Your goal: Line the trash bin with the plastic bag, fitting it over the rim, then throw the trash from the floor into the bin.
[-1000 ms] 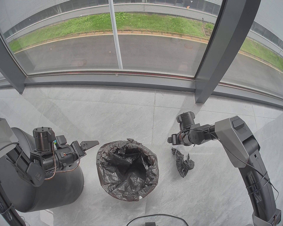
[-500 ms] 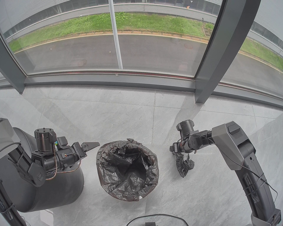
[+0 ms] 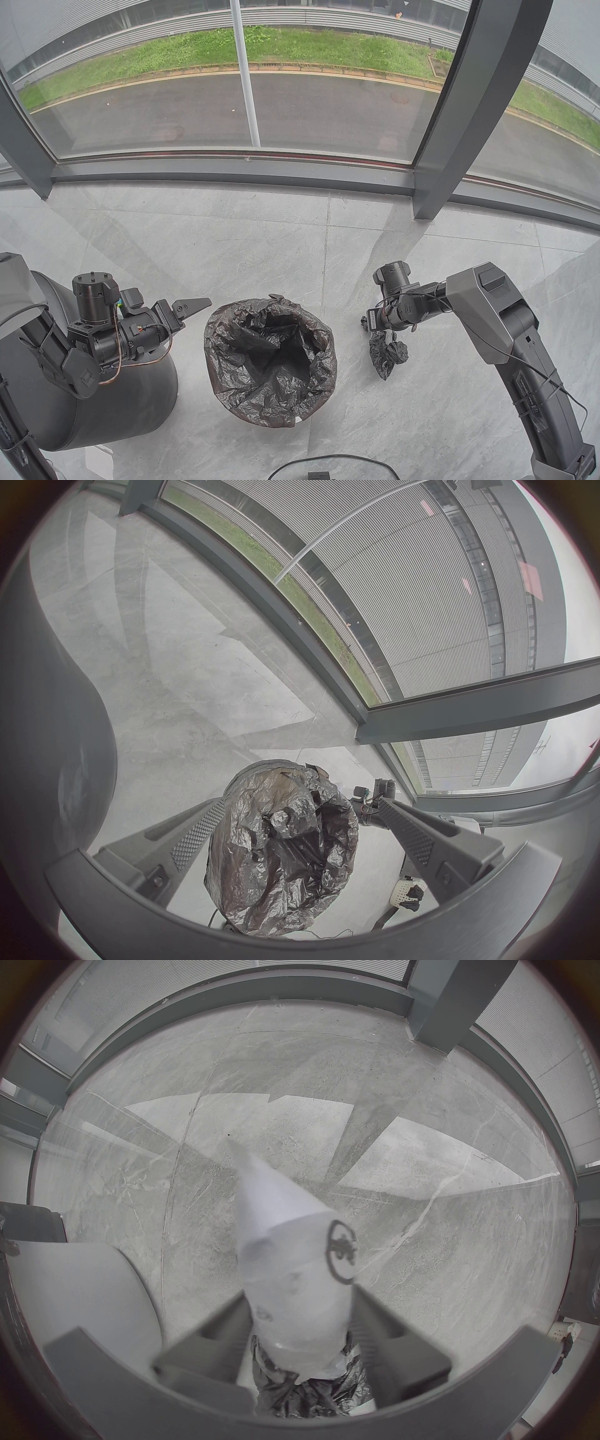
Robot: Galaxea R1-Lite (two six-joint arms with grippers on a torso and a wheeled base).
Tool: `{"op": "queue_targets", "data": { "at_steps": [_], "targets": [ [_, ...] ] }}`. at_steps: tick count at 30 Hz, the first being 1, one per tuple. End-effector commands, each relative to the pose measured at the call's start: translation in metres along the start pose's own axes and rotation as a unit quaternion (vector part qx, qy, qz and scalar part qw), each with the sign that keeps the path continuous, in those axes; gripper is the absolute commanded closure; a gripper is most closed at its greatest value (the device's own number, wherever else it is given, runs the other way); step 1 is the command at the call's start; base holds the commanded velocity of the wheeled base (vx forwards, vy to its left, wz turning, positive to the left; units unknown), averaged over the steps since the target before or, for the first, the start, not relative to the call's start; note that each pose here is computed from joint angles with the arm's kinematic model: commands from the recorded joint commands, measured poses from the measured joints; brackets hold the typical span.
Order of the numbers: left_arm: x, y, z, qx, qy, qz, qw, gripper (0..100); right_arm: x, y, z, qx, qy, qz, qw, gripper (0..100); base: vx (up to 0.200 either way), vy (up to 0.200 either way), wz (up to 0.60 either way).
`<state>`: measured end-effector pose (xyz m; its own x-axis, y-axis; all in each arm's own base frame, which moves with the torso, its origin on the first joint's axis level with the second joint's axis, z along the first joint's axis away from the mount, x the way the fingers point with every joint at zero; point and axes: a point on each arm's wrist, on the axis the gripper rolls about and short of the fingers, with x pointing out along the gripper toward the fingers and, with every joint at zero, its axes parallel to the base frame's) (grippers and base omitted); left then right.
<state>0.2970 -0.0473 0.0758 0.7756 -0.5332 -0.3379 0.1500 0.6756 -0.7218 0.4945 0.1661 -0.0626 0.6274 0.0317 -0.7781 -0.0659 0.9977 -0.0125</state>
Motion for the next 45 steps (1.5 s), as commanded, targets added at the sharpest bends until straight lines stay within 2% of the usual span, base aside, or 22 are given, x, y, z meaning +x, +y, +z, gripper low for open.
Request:
{"op": "queue_targets", "data": {
  "at_steps": [1,6,9,11,12,15,16,17,18,20,21,22,23,25,29,30,32,34,36,37,42,45],
  "targets": [
    [0.002,0.003,-0.003,-0.003,0.005,0.004,1.0000,0,0.001,0.001,-0.002,-0.001,0.002,0.001,1.0000,100,0.000,0.000,0.00],
    [0.002,0.003,-0.002,-0.003,0.004,0.003,1.0000,0,-0.006,0.004,0.004,0.011,-0.005,0.002,0.9999,100,0.000,0.000,0.00],
    [0.002,0.002,-0.002,-0.002,0.004,0.002,1.0000,0,-0.025,0.006,0.019,0.012,-0.019,0.000,0.9998,100,0.000,0.000,0.00],
    [0.000,0.001,-0.002,-0.002,0.001,0.000,1.0000,0,-0.069,0.015,0.043,0.010,-0.030,0.006,0.9995,100,0.000,0.000,0.00],
    [0.000,0.001,-0.002,-0.002,0.001,0.000,1.0000,0,-0.074,0.015,0.046,0.009,-0.032,0.007,0.9994,100,0.000,0.000,0.00],
    [-0.002,-0.001,-0.001,0.000,-0.001,-0.002,1.0000,0,-0.130,0.021,0.071,0.003,-0.057,0.014,0.9983,100,0.000,0.000,0.00],
    [-0.003,-0.002,-0.001,0.000,-0.002,-0.002,1.0000,0,-0.158,0.024,0.081,0.003,-0.075,0.006,0.9972,100,0.000,0.000,0.00],
    [-0.003,-0.002,-0.001,0.000,-0.002,-0.002,1.0000,0,-0.161,0.024,0.082,0.004,-0.077,0.006,0.9970,100,0.000,0.000,0.00],
    [-0.005,-0.003,-0.001,0.002,-0.004,-0.004,1.0000,0,-0.196,0.030,0.093,0.006,-0.101,0.008,0.9948,100,0.000,0.000,0.00],
    [-0.008,-0.006,0.001,0.006,-0.008,-0.008,0.9999,0,-0.248,0.037,0.104,0.020,-0.140,0.034,0.9894,100,0.000,0.000,0.00],
    [-0.008,-0.006,0.001,0.006,-0.008,-0.008,0.9999,0,-0.248,0.037,0.104,0.020,-0.140,0.034,0.9894,100,0.000,0.000,0.00],
    [-0.010,-0.008,0.001,0.008,-0.010,-0.010,0.9999,0,-0.289,0.045,0.108,0.014,-0.162,0.059,0.9848,100,0.000,0.000,0.00],
    [-0.010,-0.008,0.001,0.008,-0.010,-0.010,0.9999,0,-0.289,0.045,0.108,0.014,-0.162,0.059,0.9848,100,0.000,0.000,0.00],
    [-0.015,-0.011,0.001,0.012,-0.015,-0.014,0.9997,0,-0.346,0.060,0.095,-0.021,-0.146,0.111,0.9827,100,0.000,0.000,0.00],
    [-0.020,-0.016,0.003,0.017,-0.021,-0.018,0.9995,0,-0.390,0.084,0.073,-0.056,-0.124,0.167,0.9767,100,0.000,0.000,0.00],
    [-0.021,-0.016,0.002,0.017,-0.021,-0.018,0.9995,0,-0.391,0.086,0.071,-0.057,-0.121,0.169,0.9764,100,0.000,0.000,0.00],
    [-0.021,-0.016,0.002,0.018,-0.021,-0.018,0.9995,0,-0.407,0.108,0.056,-0.055,-0.097,0.222,0.9687,100,0.000,0.000,0.00],
    [-0.020,-0.016,0.003,0.018,-0.021,-0.018,0.9995,0,-0.416,0.127,0.043,-0.050,-0.065,0.283,0.9556,100,0.000,0.000,0.00],
    [-0.020,-0.015,0.002,0.017,-0.021,-0.017,0.9995,0,-0.412,0.146,0.028,-0.054,-0.035,0.306,0.9497,100,0.000,0.000,0.00],
    [-0.020,-0.015,0.002,0.017,-0.020,-0.017,0.9995,0,-0.392,0.166,0.022,-0.058,-0.033,0.312,0.9479,100,0.000,0.000,0.00],
    [-0.021,-0.016,0.002,0.018,-0.021,-0.018,0.9995,0,-0.351,0.190,0.018,-0.051,-0.045,0.308,0.9488,100,0.000,0.000,0.00],
    [-0.021,-0.016,0.002,0.018,-0.021,-0.018,0.9995,0,-0.318,0.204,0.006,-0.057,-0.026,0.292,0.9543,100,0.000,0.000,0.00]
  ]
}}
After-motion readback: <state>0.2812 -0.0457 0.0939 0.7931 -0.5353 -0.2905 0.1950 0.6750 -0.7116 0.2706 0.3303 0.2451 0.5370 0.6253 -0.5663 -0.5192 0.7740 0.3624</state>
